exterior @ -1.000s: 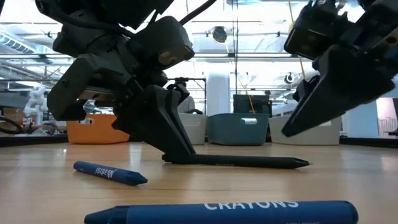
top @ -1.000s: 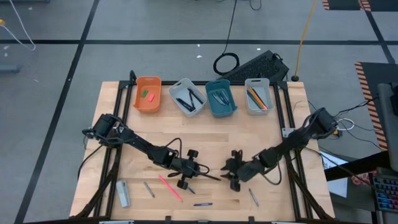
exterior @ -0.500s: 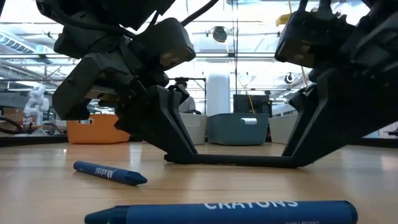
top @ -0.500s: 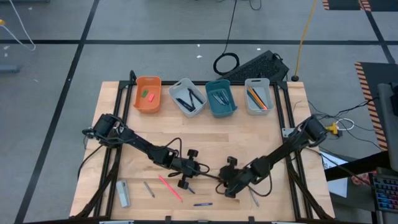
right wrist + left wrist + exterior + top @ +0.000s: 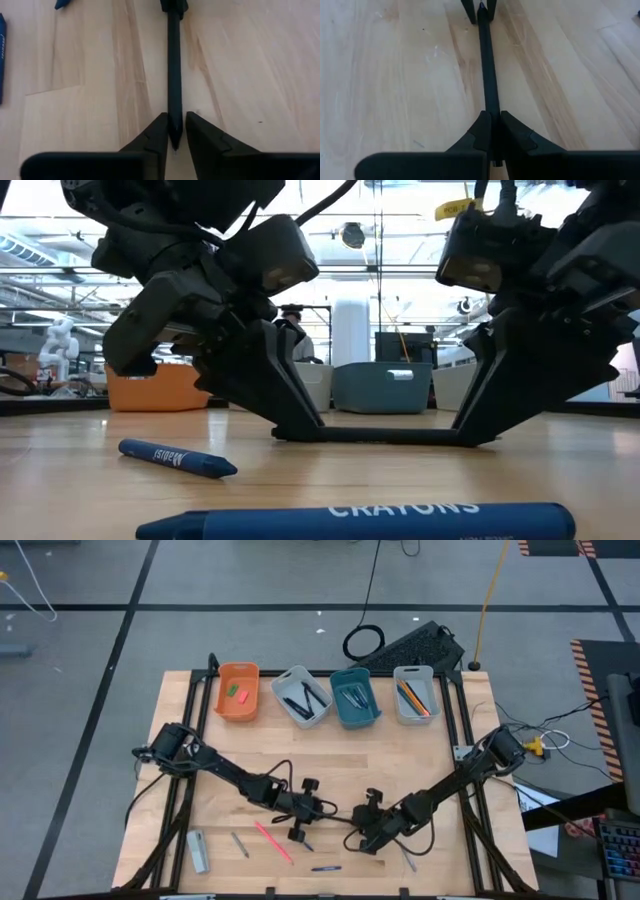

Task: Sort crayons/erasers/pens/pencils in bins
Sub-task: Put the black pen into the left gray bin

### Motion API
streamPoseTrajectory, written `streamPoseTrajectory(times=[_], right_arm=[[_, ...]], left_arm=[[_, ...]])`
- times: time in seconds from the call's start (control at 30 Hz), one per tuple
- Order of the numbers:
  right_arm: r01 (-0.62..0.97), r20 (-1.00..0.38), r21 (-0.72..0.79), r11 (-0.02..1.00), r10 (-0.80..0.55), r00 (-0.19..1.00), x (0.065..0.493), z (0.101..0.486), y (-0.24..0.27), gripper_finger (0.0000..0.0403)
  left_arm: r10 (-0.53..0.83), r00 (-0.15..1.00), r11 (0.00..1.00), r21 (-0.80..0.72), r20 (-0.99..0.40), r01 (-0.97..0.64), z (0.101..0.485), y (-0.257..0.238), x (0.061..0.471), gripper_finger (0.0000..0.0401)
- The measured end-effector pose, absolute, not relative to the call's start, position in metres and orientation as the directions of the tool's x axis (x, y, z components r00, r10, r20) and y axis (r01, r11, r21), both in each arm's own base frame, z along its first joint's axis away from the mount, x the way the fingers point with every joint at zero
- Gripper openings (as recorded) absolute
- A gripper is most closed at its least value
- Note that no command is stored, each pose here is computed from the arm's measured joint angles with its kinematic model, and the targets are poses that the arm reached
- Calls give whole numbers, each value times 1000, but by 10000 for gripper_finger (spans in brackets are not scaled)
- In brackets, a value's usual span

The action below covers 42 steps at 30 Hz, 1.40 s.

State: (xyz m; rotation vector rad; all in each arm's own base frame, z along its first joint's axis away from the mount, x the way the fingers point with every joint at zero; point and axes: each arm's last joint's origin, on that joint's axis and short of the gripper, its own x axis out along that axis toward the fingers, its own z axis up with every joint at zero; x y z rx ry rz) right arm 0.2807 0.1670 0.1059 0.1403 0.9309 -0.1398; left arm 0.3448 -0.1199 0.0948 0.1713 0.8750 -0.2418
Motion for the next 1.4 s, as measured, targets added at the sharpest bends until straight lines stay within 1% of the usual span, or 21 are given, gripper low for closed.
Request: streamPoseTrajectory(times=[0.17, 0.27, 0.4, 0.53, 0.67, 0.8, 0.97, 1.17, 1.4], right_arm=[[175, -817, 62, 983, -50, 574, 280, 105, 166, 44], [178, -827, 59, 982, -51, 559, 279, 104, 165, 41], [179, -832, 58, 982, -52, 553, 280, 104, 163, 40], [179, -833, 56, 982, -53, 551, 280, 103, 162, 40], [182, -835, 54, 982, -55, 547, 280, 102, 162, 39], [186, -834, 52, 981, -60, 549, 280, 102, 161, 39], [205, -825, 58, 977, -69, 561, 281, 103, 161, 38], [228, -818, 81, 970, -66, 572, 281, 105, 161, 38], [264, -794, 99, 959, -83, 602, 280, 125, 152, 38]], left_arm=[[-138, 624, 965, 38, -769, 260, 96, -117, 346, 26], [-163, 631, 963, 17, -758, 269, 103, -117, 346, 35], [-170, 623, 962, 8, -763, 273, 113, -116, 342, 68], [-144, 595, 965, 20, -791, 261, 123, -113, 335, 103], [-114, 611, 974, 32, -783, 222, 136, -110, 330, 118], [-100, 627, 983, 23, -772, 184, 138, -104, 318, 104], [-96, 709, 993, -22, -699, 114, 136, -92, 293, 73], [-101, 856, 994, -93, -508, 62, 144, -75, 262, 37], [-43, 930, 993, -117, -365, 0, 145, -54, 227, 4]])
